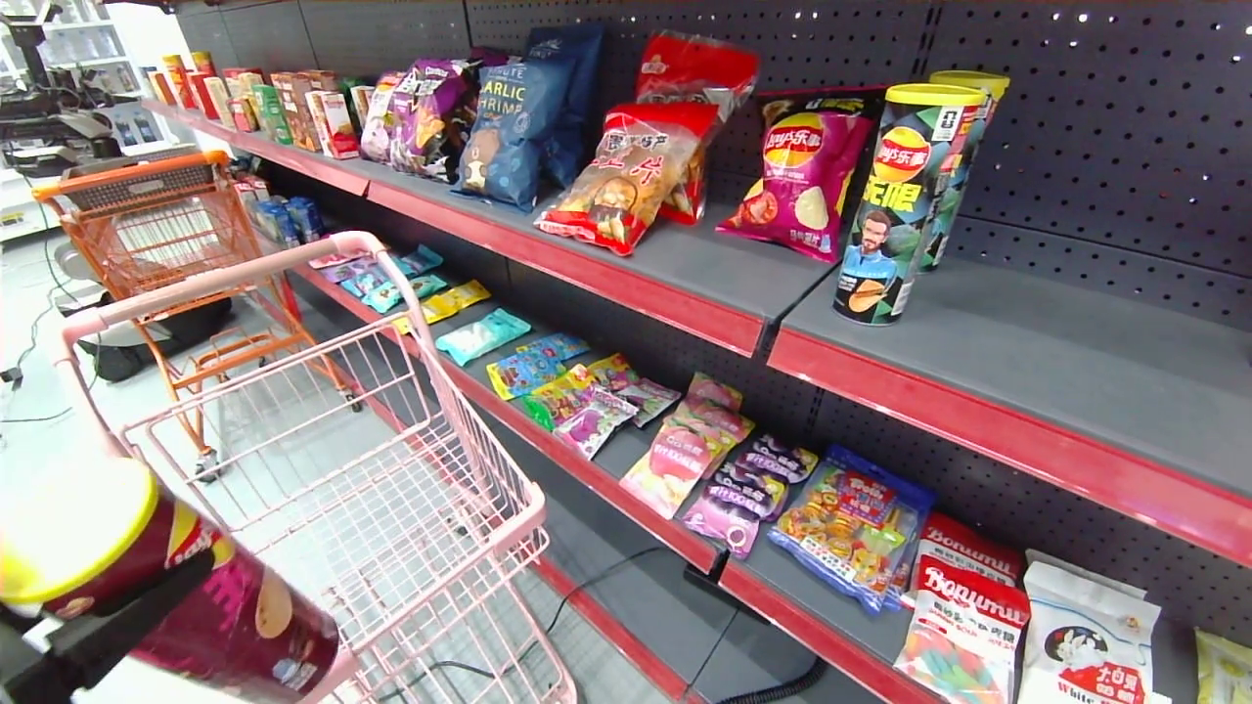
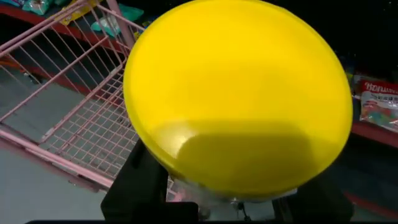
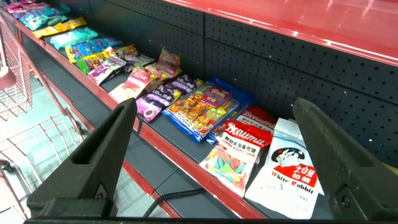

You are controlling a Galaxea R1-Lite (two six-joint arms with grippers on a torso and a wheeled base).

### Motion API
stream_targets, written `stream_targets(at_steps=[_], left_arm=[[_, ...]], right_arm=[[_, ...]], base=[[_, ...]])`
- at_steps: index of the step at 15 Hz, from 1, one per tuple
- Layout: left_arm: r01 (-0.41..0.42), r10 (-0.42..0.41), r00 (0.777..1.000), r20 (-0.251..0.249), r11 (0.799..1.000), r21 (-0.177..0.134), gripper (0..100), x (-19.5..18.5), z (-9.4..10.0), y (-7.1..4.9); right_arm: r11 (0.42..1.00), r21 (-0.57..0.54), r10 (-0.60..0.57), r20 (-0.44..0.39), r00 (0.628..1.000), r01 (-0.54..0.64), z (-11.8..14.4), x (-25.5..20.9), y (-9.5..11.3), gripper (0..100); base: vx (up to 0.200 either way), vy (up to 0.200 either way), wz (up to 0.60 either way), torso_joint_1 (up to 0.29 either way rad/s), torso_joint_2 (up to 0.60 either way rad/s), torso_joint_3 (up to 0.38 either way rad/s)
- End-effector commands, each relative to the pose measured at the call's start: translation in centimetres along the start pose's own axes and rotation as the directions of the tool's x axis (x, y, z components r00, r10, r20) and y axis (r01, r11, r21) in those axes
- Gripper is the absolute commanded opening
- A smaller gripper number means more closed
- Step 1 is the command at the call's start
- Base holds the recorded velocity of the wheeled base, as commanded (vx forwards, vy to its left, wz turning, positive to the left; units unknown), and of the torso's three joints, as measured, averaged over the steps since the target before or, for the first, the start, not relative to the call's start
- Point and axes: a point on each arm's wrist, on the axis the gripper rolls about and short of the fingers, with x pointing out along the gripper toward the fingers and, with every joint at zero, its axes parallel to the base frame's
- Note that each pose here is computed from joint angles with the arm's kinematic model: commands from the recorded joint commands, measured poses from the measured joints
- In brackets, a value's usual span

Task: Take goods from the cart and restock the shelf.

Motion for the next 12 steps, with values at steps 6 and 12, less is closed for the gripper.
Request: stream_targets(at_steps=[6, 12], left_arm=[[-0.078, 0.062, 0.976, 0.207, 0.994, 0.072, 0, -6.6, -0.4, -2.4], [-0.079, 0.063, 0.977, 0.204, 0.994, 0.069, 0, -6.6, -0.8, -2.4]], right_arm=[[1.0, -0.001, 0.001, -0.001, 1.0, -0.001, 0.0, 0.0, 0.0, 100], [1.0, 0.002, -0.001, -0.001, 1.0, 0.001, 0.0, 0.0, 0.0, 100]], base=[[0.0, 0.0, 0.0, 0.098, -0.27, -0.162], [0.0, 0.0, 0.0, 0.233, -0.57, -0.342]])
